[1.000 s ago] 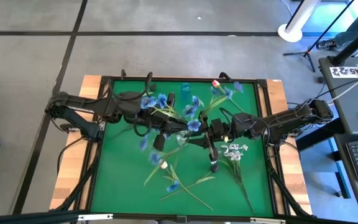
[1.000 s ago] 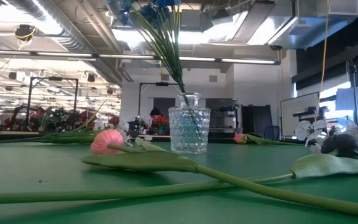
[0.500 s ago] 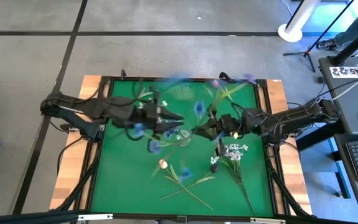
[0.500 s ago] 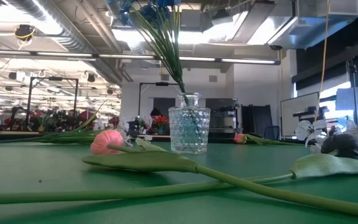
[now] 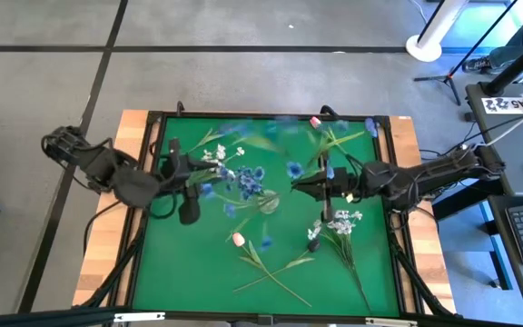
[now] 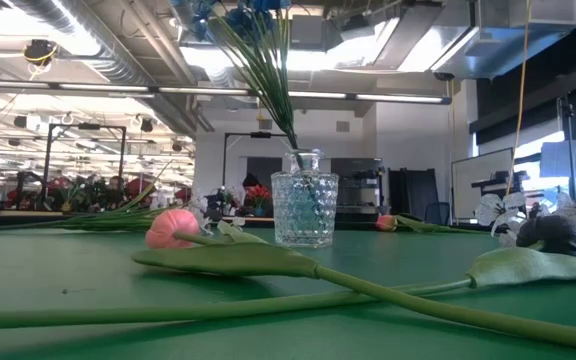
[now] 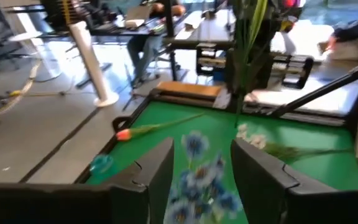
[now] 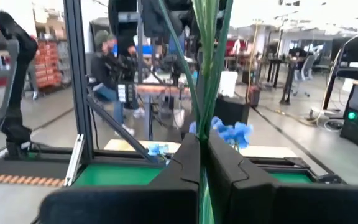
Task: Sort flowers into vase by color
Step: Put the blue flowers into the transparent vase
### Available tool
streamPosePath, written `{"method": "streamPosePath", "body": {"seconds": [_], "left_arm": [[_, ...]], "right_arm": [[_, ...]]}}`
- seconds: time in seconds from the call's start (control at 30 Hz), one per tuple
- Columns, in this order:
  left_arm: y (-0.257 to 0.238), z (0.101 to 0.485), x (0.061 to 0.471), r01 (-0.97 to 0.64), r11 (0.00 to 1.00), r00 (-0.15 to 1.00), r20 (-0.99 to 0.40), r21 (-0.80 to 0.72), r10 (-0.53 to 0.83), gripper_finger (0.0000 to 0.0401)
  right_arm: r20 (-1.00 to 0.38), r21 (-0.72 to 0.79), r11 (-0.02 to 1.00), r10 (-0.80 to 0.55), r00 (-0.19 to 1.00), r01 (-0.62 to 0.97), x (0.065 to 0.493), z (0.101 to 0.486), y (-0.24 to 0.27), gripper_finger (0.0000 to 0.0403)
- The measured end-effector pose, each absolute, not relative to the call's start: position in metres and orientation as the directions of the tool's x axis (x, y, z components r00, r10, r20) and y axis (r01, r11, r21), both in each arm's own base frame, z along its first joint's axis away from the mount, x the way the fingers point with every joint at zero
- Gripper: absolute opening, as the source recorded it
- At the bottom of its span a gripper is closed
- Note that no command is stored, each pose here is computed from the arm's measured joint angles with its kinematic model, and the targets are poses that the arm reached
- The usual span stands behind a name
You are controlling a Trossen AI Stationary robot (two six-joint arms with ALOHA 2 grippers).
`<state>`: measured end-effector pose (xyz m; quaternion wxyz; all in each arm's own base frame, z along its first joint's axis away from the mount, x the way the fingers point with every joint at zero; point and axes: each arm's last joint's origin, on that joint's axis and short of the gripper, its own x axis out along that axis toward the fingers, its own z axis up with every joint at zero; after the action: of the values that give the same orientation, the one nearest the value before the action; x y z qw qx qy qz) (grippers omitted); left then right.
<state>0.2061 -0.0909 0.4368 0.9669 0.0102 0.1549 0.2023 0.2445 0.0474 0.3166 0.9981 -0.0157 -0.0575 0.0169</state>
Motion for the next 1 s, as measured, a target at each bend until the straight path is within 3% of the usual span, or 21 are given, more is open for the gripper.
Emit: {"method": "streamPosePath", "body": {"seconds": [0.2,0.33,0.63,1.0], "left_arm": [[-0.091,0.394,0.190,-0.463,0.880,0.829,-0.299,0.104,0.472,0.0144],[-0.081,0.357,0.179,-0.502,0.862,0.813,-0.302,0.067,0.497,0.0138],[-0.064,0.297,0.150,-0.444,0.889,0.886,-0.198,-0.109,0.418,0.0127],[-0.061,0.251,0.145,-0.400,0.906,0.916,-0.103,-0.141,0.388,0.0111]], "right_arm": [[0.199,0.023,0.999,-0.027,0.980,0.022,0.232,0.272,0.030,0.0004],[0.150,0.028,0.998,-0.063,0.987,0.059,0.234,0.245,0.020,0.0004],[0.138,-0.019,1.000,0.007,0.990,-0.005,0.257,0.218,0.024,0.0004],[0.128,-0.026,1.000,0.000,0.992,0.004,0.288,0.192,0.025,0.0004]]}}
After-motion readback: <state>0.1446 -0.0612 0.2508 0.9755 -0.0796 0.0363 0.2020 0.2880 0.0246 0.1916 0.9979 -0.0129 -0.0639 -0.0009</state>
